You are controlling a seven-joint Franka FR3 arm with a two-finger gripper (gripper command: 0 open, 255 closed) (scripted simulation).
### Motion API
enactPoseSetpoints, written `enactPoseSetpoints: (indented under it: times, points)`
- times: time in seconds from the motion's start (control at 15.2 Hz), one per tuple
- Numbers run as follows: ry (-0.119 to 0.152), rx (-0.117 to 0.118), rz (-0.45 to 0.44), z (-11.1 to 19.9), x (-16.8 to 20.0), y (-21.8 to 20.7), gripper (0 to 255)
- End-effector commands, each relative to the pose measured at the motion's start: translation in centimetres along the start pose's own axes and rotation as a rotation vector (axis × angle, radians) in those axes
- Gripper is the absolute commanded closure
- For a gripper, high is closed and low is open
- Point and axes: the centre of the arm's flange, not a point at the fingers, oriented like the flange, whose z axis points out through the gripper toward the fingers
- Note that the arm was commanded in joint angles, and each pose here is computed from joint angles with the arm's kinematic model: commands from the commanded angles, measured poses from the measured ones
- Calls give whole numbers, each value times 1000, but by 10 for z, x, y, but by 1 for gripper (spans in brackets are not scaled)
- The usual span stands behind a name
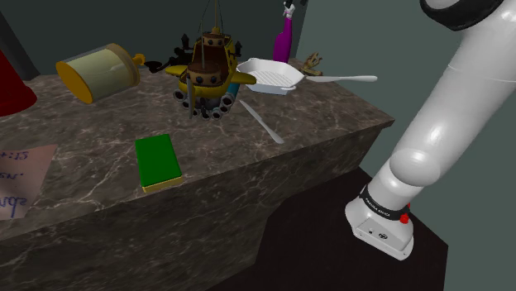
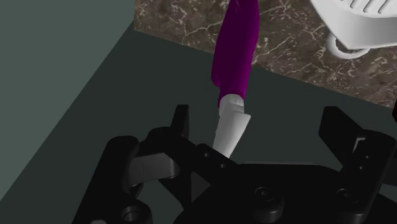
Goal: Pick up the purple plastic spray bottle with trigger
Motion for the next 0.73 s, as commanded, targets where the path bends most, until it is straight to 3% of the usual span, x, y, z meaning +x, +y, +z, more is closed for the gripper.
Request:
enactPoseSetpoints:
  times: [0.0,0.66]
  points:
    - [12,-13,5,-3,17,12,0]
    - [12,-13,5,34,4,8,0]
